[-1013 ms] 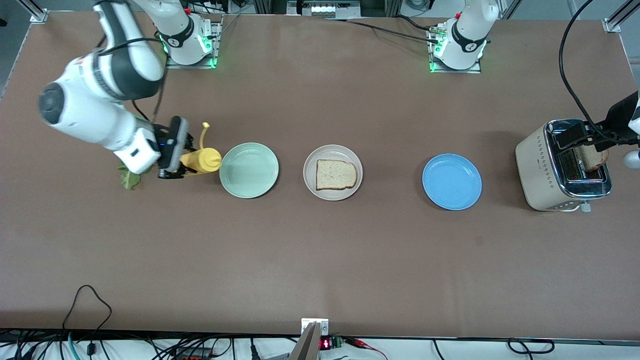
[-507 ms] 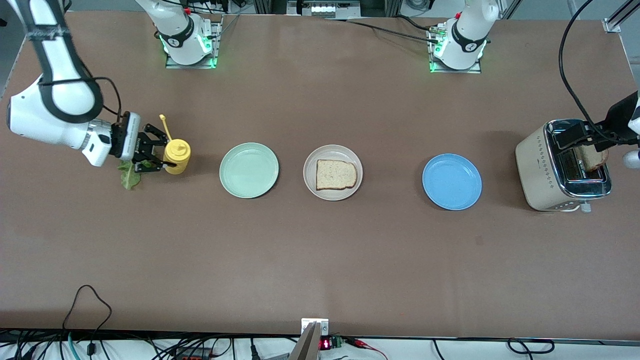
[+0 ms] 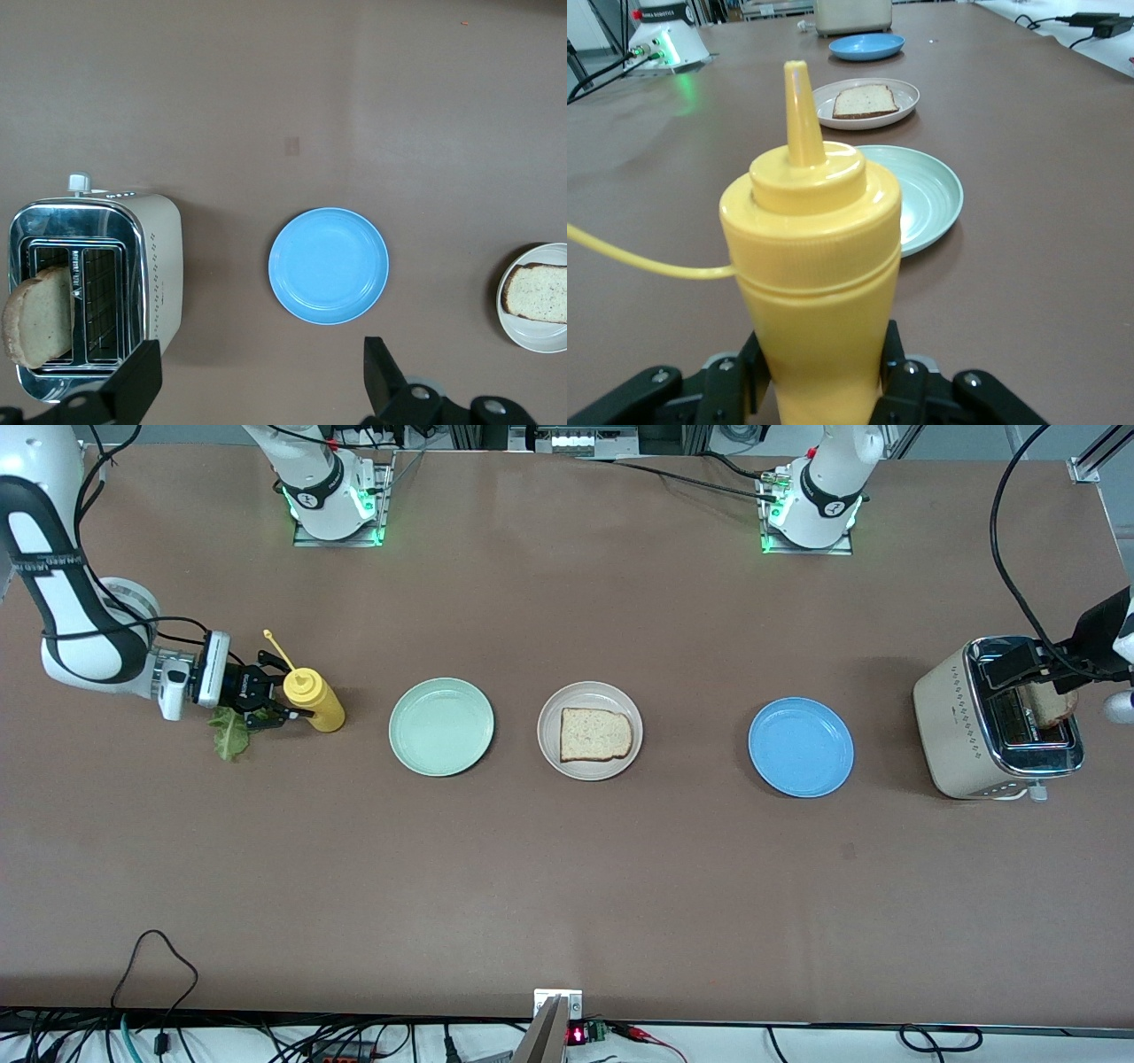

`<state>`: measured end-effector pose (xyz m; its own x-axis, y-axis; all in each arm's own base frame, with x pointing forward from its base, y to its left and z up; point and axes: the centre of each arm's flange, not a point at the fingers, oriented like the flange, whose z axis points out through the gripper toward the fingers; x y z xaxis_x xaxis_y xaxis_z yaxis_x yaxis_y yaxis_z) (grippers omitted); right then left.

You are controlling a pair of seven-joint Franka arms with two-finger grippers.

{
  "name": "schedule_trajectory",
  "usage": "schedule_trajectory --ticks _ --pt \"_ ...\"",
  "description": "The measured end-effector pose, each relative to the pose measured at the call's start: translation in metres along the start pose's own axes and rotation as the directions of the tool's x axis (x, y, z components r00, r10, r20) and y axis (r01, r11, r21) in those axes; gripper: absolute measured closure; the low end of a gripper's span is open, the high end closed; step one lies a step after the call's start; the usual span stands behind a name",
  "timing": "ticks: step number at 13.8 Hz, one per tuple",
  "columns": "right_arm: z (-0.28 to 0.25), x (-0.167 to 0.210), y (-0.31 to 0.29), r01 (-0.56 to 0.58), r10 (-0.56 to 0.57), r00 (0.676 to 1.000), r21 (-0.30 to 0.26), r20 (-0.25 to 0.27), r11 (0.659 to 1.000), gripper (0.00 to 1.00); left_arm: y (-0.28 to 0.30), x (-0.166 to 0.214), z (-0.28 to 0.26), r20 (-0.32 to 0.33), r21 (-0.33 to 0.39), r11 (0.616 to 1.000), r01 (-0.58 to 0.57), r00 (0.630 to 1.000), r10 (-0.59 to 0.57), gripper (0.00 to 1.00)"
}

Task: Make sandwich in beige plate with both arms
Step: 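Release the bottle and move the right gripper to the lettuce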

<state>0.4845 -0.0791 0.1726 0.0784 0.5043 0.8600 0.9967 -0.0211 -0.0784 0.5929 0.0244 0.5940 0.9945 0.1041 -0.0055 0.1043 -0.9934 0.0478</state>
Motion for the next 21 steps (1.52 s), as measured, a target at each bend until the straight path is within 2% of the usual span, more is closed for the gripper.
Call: schedule_trajectory --ticks 2,4,5,7,8,12,13,17,21 --pt "0.003 -0.005 0.000 0.000 0.000 0.999 -0.006 -0.035 1.000 0.48 0.000 0.000 0.000 0.000 0.000 1.000 0.000 1.000 0.000 0.00" --pt "0.004 -0.006 0.000 -0.001 0.001 0.999 -0.008 -0.042 1.000 0.50 0.000 0.000 0.000 0.000 0.000 1.000 0.000 1.000 0.000 0.00" --pt "0.004 -0.006 0.000 -0.001 0.001 0.999 -0.008 -0.042 1.000 0.54 0.000 0.000 0.000 0.000 0.000 1.000 0.000 1.000 0.000 0.00" --pt "0.005 -0.006 0.000 -0.002 0.001 0.999 -0.008 -0.042 1.000 0.53 0.000 0.000 0.000 0.000 0.000 1.000 0.000 1.000 0.000 0.00" --pt "0.005 -0.006 0.000 -0.002 0.002 0.999 -0.008 -0.043 1.000 0.47 0.000 0.000 0.000 0.000 0.000 1.000 0.000 1.000 0.000 0.00" --pt "0.000 -0.010 0.001 -0.007 0.006 0.999 -0.020 -0.036 1.000 0.06 0.000 0.000 0.000 0.000 0.000 1.000 0.000 1.000 0.000 0.00" --pt "-0.006 -0.014 0.000 -0.014 0.013 0.999 -0.029 -0.031 0.999 0.00 0.000 0.000 0.000 0.000 0.000 1.000 0.000 1.000 0.000 0.00" --pt "-0.032 -0.037 -0.010 -0.043 0.044 0.999 -0.051 0.006 0.998 0.00 0.000 0.000 0.000 0.000 0.000 1.000 0.000 1.000 0.000 0.00" --pt "-0.076 -0.064 -0.019 -0.059 0.065 0.995 -0.079 0.077 0.995 0.00 0.000 0.000 0.000 0.001 0.000 1.000 0.000 1.000 0.000 0.00"
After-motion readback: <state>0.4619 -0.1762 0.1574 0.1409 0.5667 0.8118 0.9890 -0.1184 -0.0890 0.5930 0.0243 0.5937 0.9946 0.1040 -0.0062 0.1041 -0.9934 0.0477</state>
